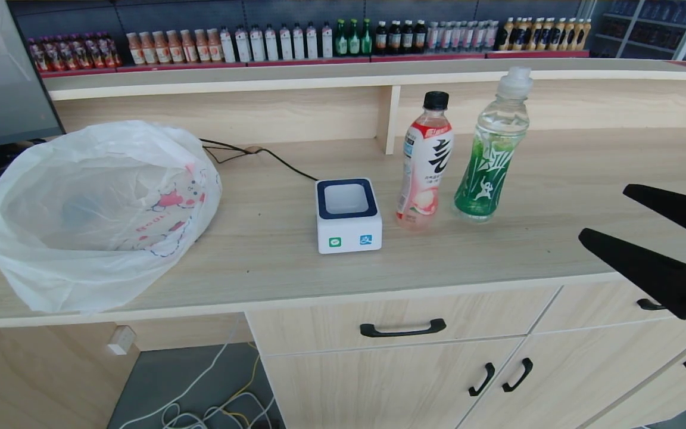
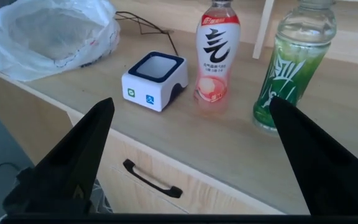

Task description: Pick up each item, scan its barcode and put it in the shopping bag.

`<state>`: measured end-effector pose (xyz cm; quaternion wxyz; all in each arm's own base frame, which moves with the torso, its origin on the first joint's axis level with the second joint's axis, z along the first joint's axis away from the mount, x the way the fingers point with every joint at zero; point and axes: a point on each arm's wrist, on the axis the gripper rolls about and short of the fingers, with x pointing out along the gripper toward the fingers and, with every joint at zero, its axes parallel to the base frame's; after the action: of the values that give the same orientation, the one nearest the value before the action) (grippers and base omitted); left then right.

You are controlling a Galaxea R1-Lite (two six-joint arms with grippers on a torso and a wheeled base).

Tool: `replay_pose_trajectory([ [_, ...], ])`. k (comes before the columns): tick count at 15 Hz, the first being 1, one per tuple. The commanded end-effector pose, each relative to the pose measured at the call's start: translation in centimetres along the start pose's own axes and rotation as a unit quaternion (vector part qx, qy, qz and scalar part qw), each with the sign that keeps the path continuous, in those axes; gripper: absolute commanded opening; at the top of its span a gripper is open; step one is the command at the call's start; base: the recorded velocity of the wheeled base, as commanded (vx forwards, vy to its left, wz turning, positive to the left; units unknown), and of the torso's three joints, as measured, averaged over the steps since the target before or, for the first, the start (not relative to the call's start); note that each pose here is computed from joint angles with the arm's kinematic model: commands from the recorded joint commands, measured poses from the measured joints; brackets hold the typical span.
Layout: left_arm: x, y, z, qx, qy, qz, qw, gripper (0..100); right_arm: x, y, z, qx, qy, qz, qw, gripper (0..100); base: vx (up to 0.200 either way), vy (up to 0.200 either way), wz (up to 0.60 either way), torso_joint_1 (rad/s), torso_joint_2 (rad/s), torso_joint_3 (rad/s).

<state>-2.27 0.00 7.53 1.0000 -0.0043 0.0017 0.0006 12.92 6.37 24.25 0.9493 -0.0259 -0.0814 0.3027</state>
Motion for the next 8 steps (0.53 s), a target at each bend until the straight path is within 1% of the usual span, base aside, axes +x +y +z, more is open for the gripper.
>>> replay_pose_trajectory([
  [1,0.0,0.0,0.0,0.000,0.000,0.000,1.0000,100,2.0,1.1,-0.1,0.013,0.013,0.006,1.000,100,0.000,0.000,0.00,0.000,0.00,0.000],
  [2,0.0,0.0,0.0,0.000,0.000,0.000,1.0000,100,2.0,1.1,-0.1,0.013,0.013,0.006,1.000,100,0.000,0.000,0.00,0.000,0.00,0.000],
  [3,0.0,0.0,0.0,0.000,0.000,0.000,1.0000,100,3.1,1.5,-0.2,0.019,0.022,-0.003,1.000,100,0.000,0.000,0.00,0.000,0.00,0.000],
  [4,0.0,0.0,0.0,0.000,0.000,0.000,1.0000,100,3.6,1.5,-0.1,0.021,0.021,-0.004,1.000,100,0.000,0.000,0.00,0.000,0.00,0.000],
  [7,0.0,0.0,0.0,0.000,0.000,0.000,1.0000,100,5.3,2.2,0.8,0.054,0.008,-0.018,0.998,100,0.000,0.000,0.00,0.000,0.00,0.000],
  [8,0.0,0.0,0.0,0.000,0.000,0.000,1.0000,100,6.0,2.4,1.3,0.062,0.002,-0.040,0.997,100,0.000,0.000,0.00,0.000,0.00,0.000],
])
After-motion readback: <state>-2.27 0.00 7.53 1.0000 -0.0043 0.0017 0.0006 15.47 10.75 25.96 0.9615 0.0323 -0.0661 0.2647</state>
